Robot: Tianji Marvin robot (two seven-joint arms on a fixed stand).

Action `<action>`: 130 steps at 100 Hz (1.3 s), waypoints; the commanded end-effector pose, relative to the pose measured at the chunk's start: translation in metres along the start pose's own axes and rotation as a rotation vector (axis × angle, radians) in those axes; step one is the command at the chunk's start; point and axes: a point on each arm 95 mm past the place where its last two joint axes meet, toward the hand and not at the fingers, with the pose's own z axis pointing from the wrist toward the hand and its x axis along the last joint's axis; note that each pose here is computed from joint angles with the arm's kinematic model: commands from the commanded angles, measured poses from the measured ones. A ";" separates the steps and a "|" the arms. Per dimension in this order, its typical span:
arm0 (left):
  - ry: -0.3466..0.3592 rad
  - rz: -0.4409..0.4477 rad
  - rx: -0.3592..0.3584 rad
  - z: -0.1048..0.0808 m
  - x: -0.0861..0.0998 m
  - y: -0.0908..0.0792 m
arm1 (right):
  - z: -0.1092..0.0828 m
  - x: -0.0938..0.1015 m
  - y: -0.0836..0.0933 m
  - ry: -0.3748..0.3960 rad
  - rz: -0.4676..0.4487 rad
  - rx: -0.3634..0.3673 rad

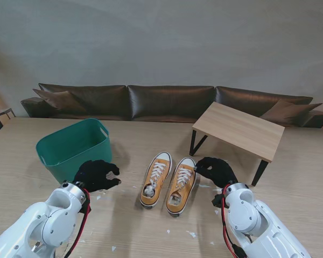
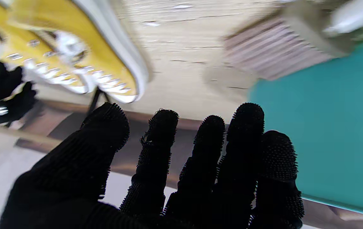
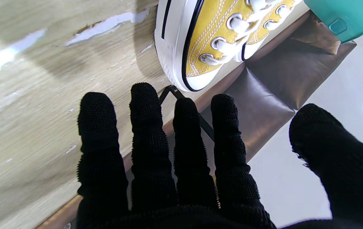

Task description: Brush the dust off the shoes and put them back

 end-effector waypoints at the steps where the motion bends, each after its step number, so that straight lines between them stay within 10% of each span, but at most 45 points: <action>1: 0.058 -0.002 -0.003 0.002 0.016 -0.003 | 0.000 0.002 -0.003 0.006 0.003 0.010; 53: 0.254 -0.072 -0.148 -0.004 0.050 0.017 | 0.000 0.001 -0.002 0.000 0.008 -0.002; 130: 0.187 0.053 -0.295 0.018 0.062 0.062 | 0.001 0.001 -0.001 -0.004 0.016 -0.006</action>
